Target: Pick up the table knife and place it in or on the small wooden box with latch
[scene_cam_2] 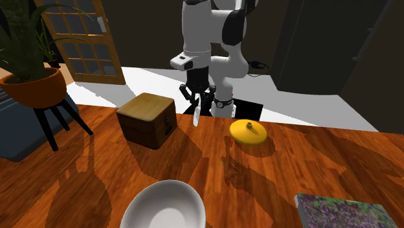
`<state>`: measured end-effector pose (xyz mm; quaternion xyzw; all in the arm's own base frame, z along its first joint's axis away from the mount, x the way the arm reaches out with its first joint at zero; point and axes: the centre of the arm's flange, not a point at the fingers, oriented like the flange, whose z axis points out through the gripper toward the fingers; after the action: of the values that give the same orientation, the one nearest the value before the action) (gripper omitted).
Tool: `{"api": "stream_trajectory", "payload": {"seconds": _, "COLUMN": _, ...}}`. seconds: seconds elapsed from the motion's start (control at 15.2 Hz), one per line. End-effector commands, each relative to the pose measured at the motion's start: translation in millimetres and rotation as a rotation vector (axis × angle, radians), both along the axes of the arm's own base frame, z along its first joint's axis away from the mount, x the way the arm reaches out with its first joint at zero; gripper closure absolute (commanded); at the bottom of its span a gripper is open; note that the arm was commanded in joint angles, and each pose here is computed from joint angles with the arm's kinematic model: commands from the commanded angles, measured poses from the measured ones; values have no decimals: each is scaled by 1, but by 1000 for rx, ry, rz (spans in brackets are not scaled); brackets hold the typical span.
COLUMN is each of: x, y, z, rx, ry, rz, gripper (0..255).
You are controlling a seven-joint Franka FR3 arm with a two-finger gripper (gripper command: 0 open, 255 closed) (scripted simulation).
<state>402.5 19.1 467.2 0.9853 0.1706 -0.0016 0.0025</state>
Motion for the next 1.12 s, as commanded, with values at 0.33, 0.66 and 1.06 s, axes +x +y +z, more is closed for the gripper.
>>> {"api": "stream_trajectory", "payload": {"seconds": 0.33, "x": 0, "y": 1, "z": 37, "rx": 0, "ry": 1, "rz": 0, "gripper": 255}}
{"api": "stream_trajectory", "payload": {"seconds": 0.66, "x": 0, "y": 1, "z": 63, "rx": 0, "ry": 1, "rz": 0, "gripper": 255}}
{"api": "stream_trajectory", "payload": {"seconds": 1.06, "x": 0, "y": 1, "z": 94, "rx": 0, "ry": 1, "rz": 0, "gripper": 255}}
